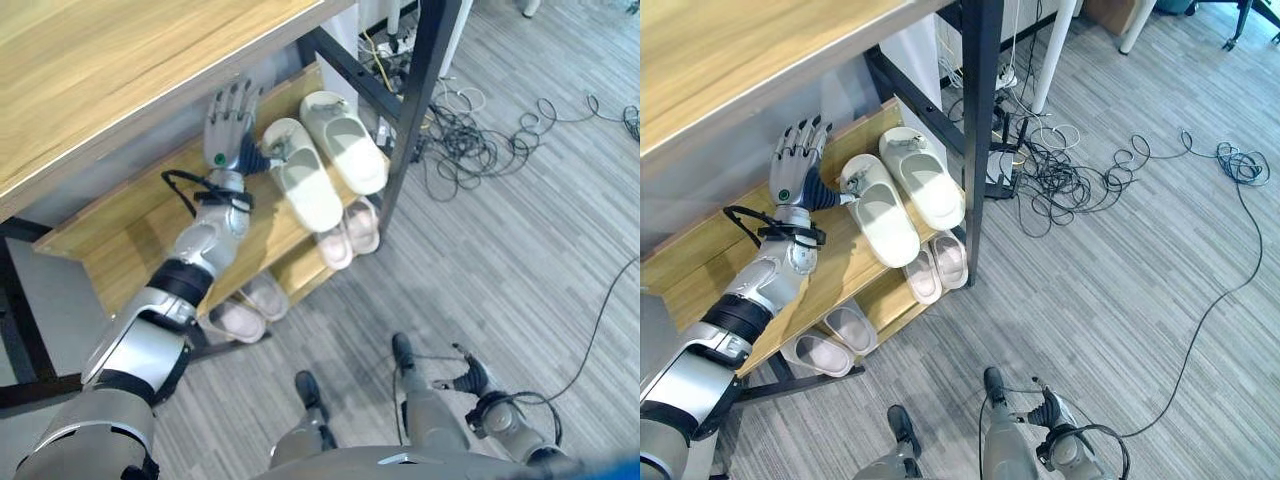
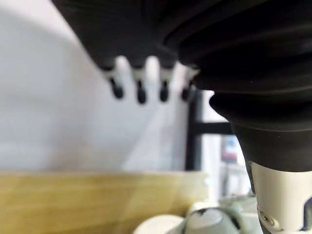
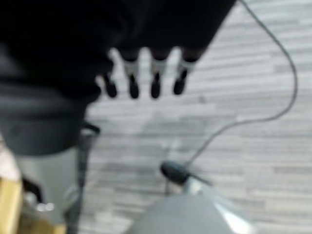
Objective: Arrange the slippers neatly on the shoe rack.
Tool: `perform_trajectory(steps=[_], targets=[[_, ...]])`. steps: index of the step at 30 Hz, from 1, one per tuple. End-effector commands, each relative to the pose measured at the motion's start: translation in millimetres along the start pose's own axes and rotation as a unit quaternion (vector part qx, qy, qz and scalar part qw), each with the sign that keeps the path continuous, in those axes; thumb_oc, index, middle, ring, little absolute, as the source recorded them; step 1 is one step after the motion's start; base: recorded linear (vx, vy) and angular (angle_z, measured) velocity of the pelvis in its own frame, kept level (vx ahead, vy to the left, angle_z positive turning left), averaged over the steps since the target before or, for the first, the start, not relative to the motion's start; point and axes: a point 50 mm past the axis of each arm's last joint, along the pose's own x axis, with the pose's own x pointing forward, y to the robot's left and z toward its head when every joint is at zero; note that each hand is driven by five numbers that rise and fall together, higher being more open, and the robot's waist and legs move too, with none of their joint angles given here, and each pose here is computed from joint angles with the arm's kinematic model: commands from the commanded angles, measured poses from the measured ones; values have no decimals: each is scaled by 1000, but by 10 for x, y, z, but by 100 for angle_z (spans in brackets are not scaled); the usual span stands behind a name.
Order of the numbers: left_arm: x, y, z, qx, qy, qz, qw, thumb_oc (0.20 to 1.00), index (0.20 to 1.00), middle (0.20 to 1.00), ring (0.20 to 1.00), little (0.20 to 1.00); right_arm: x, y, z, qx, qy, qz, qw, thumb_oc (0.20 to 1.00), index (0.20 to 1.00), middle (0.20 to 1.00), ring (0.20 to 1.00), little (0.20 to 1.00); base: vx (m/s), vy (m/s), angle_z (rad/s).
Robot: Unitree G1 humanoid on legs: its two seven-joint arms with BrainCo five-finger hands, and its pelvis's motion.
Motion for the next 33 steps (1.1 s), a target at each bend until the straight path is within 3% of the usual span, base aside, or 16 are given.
perform_trajectory(steps=[1, 4, 9, 10, 15, 21, 33], targets=[[289, 344, 3, -39, 9, 78, 996, 1000, 1000, 1000, 1000, 1000, -48, -118, -164, -4, 22, -14, 1000, 1000, 1000, 1000, 1000, 1000, 0, 0, 0], [205, 285, -46, -49, 16, 64, 997, 1000, 1000, 1000, 1000, 1000, -38, -118, -153, -2, 23, -15, 1000, 1000, 1000, 1000, 1000, 1000, 0, 0, 0], [-336, -2, 78, -137, 8, 8, 991, 1000, 1000, 1000, 1000, 1000, -7, -77, -116, 27, 34, -16, 999, 1000, 1000, 1000, 1000, 1000, -4, -1, 4], [-520, -160, 144, -128, -3, -37, 991, 1000, 1000, 1000, 1000, 1000, 12, -86, -92, 35, 34, -17, 999, 1000, 1000, 1000, 1000, 1000, -16, -13, 10], [-751, -373, 185, -169, 22, -96, 981, 1000, 1000, 1000, 1000, 1000, 44, -132, -55, 46, 34, -23, 998, 1000, 1000, 1000, 1000, 1000, -5, -26, 0], [-777, -451, 256, -150, 11, -96, 984, 1000, 1000, 1000, 1000, 1000, 51, -129, -80, 45, 43, -22, 998, 1000, 1000, 1000, 1000, 1000, -10, -35, -4], [-908, -573, 381, -206, 29, -124, 970, 1000, 1000, 1000, 1000, 1000, 64, -152, -107, 54, 57, -25, 997, 1000, 1000, 1000, 1000, 1000, 4, -9, -1]])
